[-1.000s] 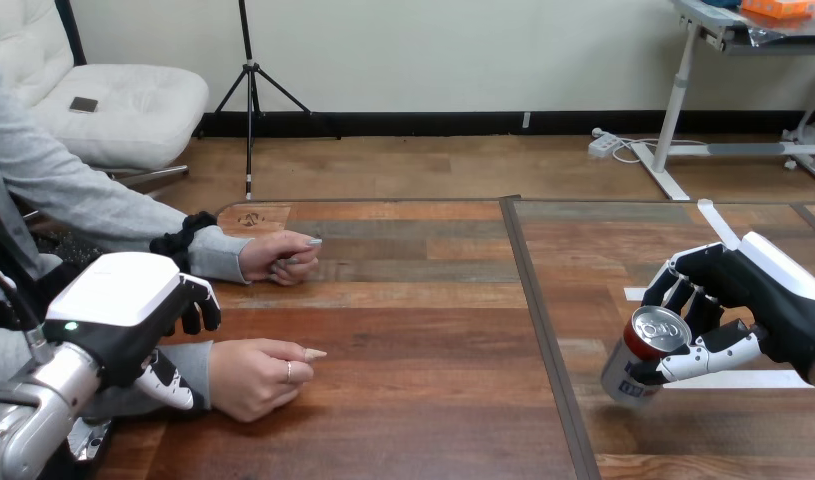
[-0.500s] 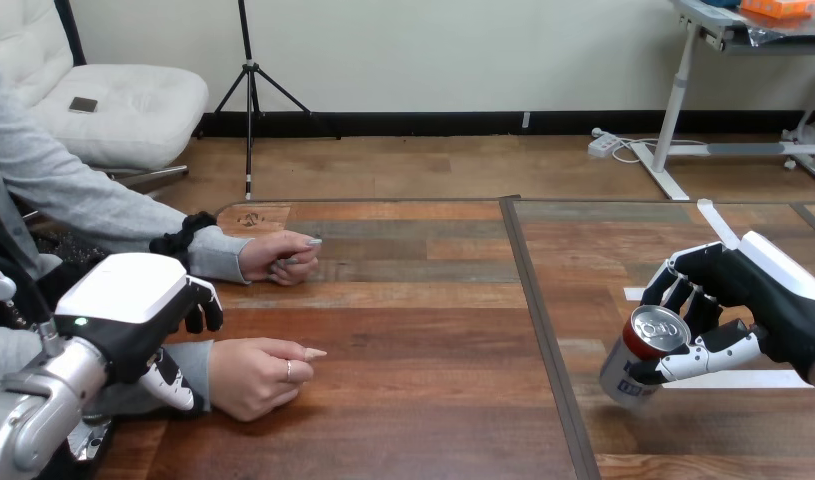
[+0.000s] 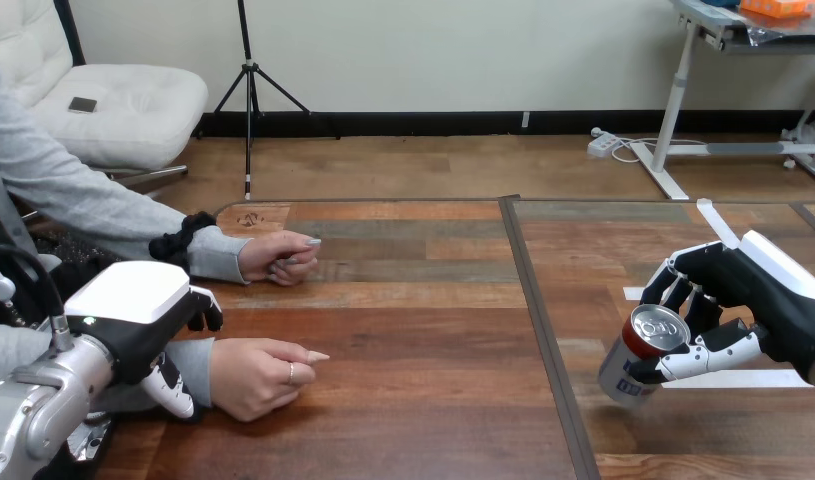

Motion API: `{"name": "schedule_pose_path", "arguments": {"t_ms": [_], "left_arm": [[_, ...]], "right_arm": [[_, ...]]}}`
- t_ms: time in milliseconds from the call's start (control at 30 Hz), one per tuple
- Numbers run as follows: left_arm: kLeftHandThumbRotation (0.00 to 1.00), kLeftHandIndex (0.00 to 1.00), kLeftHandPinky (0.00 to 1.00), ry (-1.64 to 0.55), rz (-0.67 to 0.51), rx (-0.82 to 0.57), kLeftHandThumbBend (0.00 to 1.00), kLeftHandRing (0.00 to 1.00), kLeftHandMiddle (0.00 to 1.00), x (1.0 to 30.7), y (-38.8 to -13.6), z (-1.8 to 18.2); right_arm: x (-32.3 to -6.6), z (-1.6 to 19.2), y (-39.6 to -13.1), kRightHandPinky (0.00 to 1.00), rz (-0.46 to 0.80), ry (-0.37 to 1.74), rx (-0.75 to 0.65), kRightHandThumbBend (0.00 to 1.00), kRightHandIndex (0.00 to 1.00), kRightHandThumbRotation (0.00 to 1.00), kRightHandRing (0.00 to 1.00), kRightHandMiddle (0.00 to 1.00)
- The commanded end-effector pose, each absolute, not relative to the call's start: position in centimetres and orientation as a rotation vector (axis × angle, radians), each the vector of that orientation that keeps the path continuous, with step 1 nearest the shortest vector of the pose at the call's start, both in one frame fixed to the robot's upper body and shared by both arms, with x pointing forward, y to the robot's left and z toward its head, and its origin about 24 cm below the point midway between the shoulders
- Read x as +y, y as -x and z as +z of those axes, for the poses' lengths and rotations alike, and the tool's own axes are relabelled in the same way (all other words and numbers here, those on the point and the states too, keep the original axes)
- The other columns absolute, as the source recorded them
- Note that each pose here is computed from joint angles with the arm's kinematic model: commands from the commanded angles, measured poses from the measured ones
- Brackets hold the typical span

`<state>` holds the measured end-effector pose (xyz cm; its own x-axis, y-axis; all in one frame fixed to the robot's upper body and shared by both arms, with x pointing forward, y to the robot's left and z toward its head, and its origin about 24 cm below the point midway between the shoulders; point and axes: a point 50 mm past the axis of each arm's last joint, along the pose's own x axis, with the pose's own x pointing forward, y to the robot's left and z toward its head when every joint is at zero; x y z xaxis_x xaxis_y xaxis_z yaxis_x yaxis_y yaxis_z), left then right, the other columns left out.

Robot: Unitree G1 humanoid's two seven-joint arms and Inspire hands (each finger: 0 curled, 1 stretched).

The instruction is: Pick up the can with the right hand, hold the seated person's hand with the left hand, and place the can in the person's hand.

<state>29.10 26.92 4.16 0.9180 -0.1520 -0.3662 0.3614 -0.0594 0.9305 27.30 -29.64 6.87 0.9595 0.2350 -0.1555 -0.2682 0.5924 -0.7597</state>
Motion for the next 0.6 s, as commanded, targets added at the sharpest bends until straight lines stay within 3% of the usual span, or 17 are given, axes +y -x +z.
{"name": "schedule_pose_path", "arguments": {"t_ms": [0,567], "left_arm": [[0.11,0.71,0.66,-1.578,-0.404,0.125,0.95,0.71,0.73,26.26,-30.87,6.0],[0.12,0.71,0.62,-1.565,-0.453,0.229,0.94,0.69,0.72,26.19,-31.31,6.14]], "right_arm": [[-29.44,11.4,-29.16,0.25,0.226,0.892,-0.148,0.85,0.41,0.0,0.28,0.34],[-29.32,11.46,-29.17,0.27,0.227,0.891,-0.157,0.85,0.41,0.0,0.29,0.35]]}}
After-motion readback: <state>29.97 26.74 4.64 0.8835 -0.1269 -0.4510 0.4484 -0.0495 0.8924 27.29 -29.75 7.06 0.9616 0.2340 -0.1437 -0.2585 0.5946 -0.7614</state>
